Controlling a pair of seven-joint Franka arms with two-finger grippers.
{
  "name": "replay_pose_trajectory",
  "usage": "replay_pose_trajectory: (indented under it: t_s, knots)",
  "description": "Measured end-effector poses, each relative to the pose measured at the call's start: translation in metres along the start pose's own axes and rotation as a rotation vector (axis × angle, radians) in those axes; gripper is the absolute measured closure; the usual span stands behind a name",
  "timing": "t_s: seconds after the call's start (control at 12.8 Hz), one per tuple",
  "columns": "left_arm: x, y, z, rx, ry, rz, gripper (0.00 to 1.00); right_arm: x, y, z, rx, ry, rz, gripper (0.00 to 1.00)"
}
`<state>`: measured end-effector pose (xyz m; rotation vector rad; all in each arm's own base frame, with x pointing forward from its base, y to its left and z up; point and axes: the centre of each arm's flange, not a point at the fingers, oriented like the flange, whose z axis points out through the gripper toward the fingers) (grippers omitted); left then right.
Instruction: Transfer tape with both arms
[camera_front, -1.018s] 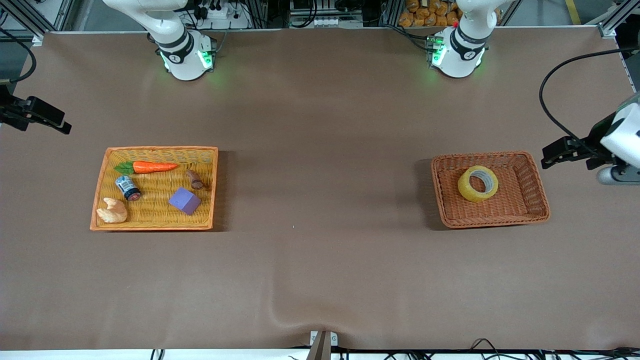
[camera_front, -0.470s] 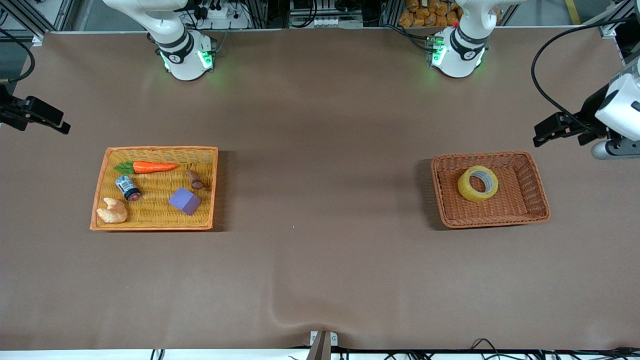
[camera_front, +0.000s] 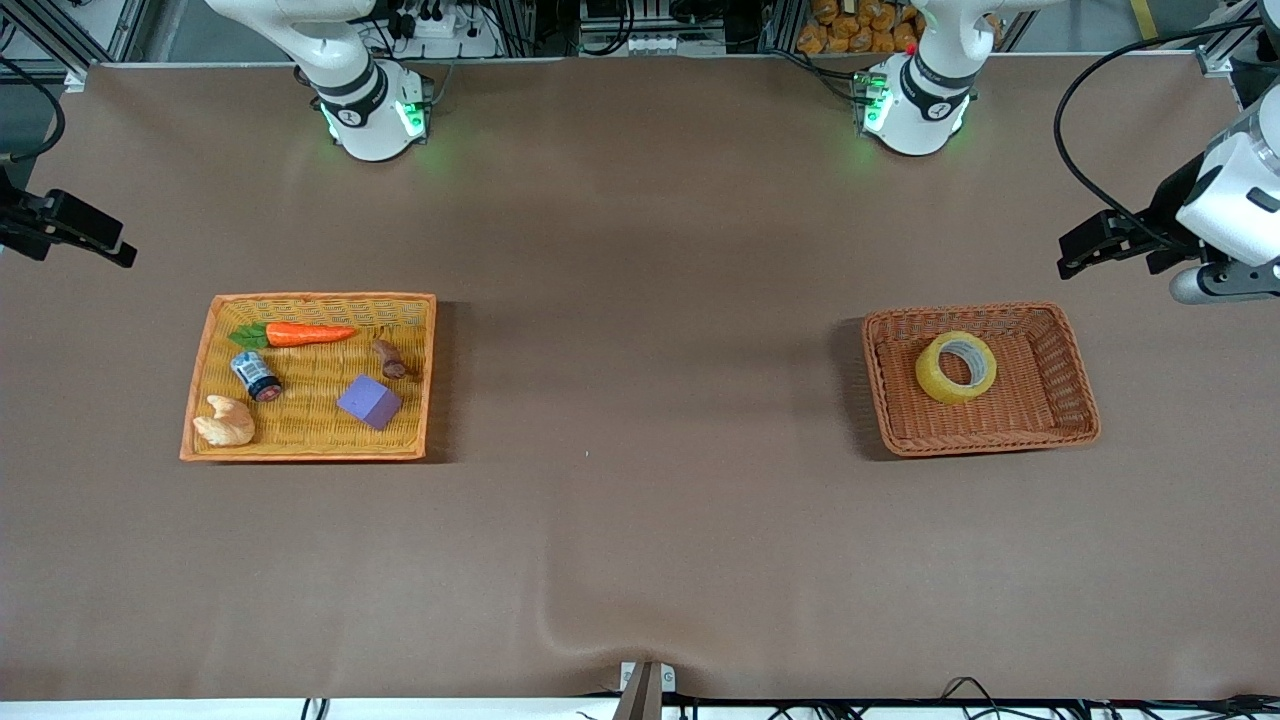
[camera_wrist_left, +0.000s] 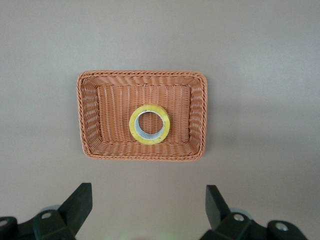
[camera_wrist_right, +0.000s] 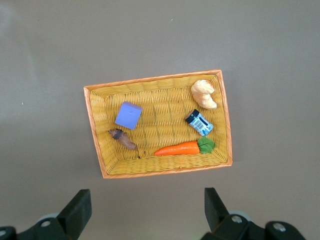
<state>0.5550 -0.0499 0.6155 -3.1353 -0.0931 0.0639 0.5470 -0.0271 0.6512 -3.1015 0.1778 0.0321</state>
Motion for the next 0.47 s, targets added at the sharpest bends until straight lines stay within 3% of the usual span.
replay_pose_trajectory:
  t_s: [0.47]
  knots:
    - [-0.0042,-0.0091,-0.0087,0.04,-0.018,-0.011,0.0,-0.0018,0.0025,0.0019,-0.024,-0.019,-0.005,0.0]
